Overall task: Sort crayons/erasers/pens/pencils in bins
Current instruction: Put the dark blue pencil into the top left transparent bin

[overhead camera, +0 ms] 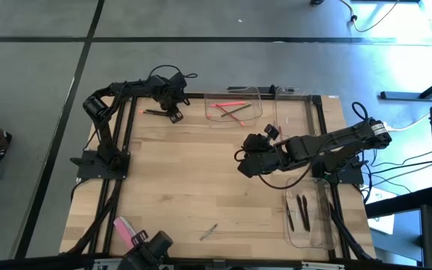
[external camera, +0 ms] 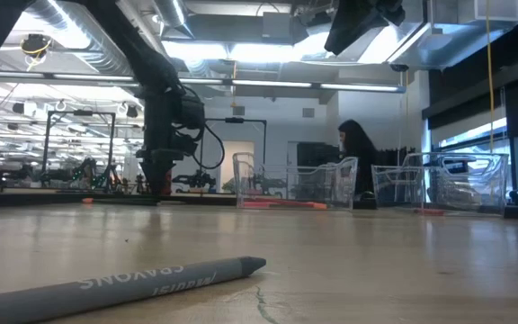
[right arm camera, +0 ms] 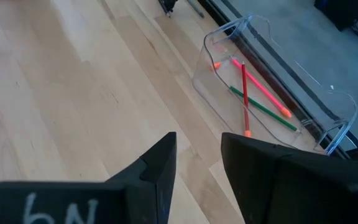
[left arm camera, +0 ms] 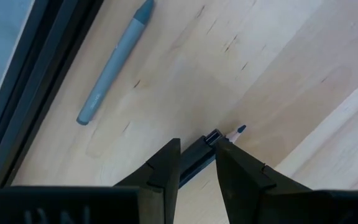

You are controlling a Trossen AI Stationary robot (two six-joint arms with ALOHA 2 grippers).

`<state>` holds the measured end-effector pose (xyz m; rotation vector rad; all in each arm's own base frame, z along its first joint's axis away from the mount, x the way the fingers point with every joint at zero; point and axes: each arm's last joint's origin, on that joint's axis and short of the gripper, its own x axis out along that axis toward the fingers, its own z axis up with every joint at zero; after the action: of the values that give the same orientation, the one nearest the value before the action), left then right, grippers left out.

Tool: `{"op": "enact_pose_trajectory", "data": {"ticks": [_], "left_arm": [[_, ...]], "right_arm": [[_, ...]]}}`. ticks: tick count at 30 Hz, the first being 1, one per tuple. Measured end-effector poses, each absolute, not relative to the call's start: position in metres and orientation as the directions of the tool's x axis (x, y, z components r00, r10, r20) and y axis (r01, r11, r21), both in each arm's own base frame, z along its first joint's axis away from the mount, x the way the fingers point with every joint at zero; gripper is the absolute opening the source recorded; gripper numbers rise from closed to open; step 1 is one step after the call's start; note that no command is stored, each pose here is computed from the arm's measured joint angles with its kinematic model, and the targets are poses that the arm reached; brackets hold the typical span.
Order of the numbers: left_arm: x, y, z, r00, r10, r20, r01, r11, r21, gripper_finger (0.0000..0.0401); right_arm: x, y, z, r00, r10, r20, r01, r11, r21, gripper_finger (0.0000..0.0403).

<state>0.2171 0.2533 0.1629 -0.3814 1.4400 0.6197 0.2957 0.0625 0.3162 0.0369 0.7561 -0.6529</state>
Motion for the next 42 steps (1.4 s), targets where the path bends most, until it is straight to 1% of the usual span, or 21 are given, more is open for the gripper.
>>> {"op": "enact_pose_trajectory", "data": {"ticks": [3,13,20,24,28,31,33,36,42], "left_arm": [[0.2171,0.2533,0.1629,0.015,0.163,-0.986,-0.609,0.784,0.120,0.0094],[0.2183,0.2505,0.1628,0.008,0.154,-0.988,-0.684,0.722,0.107,0.0094],[0.2185,0.2517,0.1630,0.015,0.162,-0.987,-0.784,0.615,0.089,0.0094],[0.2178,0.2524,0.1630,0.014,0.162,-0.987,-0.749,0.656,0.097,0.0094],[0.2179,0.2525,0.1624,0.013,0.161,-0.987,-0.745,0.660,0.098,0.0094],[0.2184,0.2529,0.1565,-0.003,0.146,-0.989,-0.728,0.678,0.102,0.0094],[0.2201,0.2520,0.1556,-0.021,0.162,-0.987,-0.704,0.698,0.130,0.0094],[0.2221,0.2503,0.1560,-0.049,0.190,-0.980,-0.690,0.704,0.171,0.0094],[0.2219,0.2505,0.1560,-0.055,0.195,-0.979,-0.680,0.711,0.180,0.0094]], "right_arm": [[0.2957,0.0625,0.3162,0.541,-0.537,-0.647,0.562,0.803,-0.196,0.0130],[0.2956,0.0625,0.3162,0.541,-0.536,-0.648,0.562,0.804,-0.196,0.0130],[0.2956,0.0625,0.3162,0.541,-0.536,-0.648,0.561,0.804,-0.196,0.0130],[0.2956,0.0625,0.3162,0.541,-0.536,-0.648,0.561,0.804,-0.196,0.0130],[0.2956,0.0625,0.3161,0.541,-0.536,-0.649,0.561,0.804,-0.196,0.0130],[0.2956,0.0625,0.3161,0.541,-0.535,-0.649,0.561,0.804,-0.196,0.0130],[0.2956,0.0626,0.3161,0.541,-0.535,-0.649,0.560,0.805,-0.197,0.0130],[0.2956,0.0626,0.3161,0.541,-0.535,-0.649,0.548,0.809,-0.211,0.0130],[0.2956,0.0626,0.3161,0.541,-0.535,-0.649,0.547,0.810,-0.212,0.0130]]}}
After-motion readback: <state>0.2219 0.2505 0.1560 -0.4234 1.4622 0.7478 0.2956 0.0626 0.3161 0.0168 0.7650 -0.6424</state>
